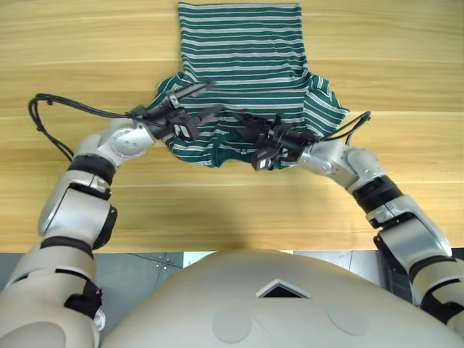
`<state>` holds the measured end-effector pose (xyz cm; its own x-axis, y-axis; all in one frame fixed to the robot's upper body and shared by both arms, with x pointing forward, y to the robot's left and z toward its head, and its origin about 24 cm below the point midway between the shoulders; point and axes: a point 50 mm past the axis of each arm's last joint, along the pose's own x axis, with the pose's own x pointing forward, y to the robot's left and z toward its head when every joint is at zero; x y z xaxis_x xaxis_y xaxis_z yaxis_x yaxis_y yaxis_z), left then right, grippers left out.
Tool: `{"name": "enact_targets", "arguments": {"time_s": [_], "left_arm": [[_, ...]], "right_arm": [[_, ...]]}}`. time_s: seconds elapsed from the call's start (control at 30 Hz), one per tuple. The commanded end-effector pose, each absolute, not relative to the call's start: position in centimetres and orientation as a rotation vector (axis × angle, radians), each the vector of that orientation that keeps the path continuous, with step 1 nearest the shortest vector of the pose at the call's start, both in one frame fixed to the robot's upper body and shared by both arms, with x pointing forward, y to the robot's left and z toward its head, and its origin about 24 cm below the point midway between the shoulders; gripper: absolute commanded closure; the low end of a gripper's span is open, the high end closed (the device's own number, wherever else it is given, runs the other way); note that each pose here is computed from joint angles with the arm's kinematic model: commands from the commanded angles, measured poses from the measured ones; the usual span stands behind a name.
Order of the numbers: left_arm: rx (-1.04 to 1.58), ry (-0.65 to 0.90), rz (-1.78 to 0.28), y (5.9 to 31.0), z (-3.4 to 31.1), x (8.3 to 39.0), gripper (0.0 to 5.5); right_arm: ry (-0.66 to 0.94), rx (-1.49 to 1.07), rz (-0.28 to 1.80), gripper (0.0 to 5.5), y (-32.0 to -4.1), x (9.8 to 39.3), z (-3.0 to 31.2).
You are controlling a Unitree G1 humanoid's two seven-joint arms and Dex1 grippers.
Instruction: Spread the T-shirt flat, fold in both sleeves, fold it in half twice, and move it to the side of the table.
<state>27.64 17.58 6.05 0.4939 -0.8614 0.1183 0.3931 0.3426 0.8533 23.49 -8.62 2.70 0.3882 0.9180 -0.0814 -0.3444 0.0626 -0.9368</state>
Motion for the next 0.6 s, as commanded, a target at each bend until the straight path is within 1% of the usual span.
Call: {"name": "enact_targets", "arguments": {"time_s": [0.03,0.07,0.13,0.2,0.23,0.33,0.4,0.47,0.6], "left_arm": [[0.785,-0.776,-0.749,18.8,9.5,26.9,3.05],[0.769,-0.795,-0.721,18.9,10.0,26.6,3.05],[0.766,-0.770,-0.729,18.9,9.7,25.7,3.05],[0.866,-0.639,-0.794,18.5,7.4,25.0,3.05],[0.923,-0.573,-0.821,18.4,6.2,24.7,3.05],[1.117,-0.336,-0.975,17.6,1.2,23.4,3.05],[1.193,-0.250,-1.040,17.6,-0.7,22.5,3.05],[1.228,-0.191,-1.097,17.7,-1.8,21.6,3.05],[1.312,-0.102,-1.079,19.4,-2.6,21.1,3.05]], "right_arm": [[-0.754,-0.863,0.903,3.64,-9.9,24.1,7.7],[-0.748,-0.862,0.799,3.64,-10.9,25.2,8.9],[-0.685,-1.018,0.696,3.64,-13.5,26.4,9.1],[-0.610,-1.115,0.681,3.64,-15.9,25.6,8.5],[-0.590,-1.129,0.676,3.64,-16.6,25.2,8.5],[-0.549,-1.147,0.587,3.64,-18.7,24.5,9.3],[-0.540,-1.153,0.564,3.64,-19.1,24.4,9.5],[-0.538,-1.154,0.571,3.64,-18.8,24.4,9.6],[-0.546,-1.159,0.589,3.64,-18.1,24.9,9.6]]}}
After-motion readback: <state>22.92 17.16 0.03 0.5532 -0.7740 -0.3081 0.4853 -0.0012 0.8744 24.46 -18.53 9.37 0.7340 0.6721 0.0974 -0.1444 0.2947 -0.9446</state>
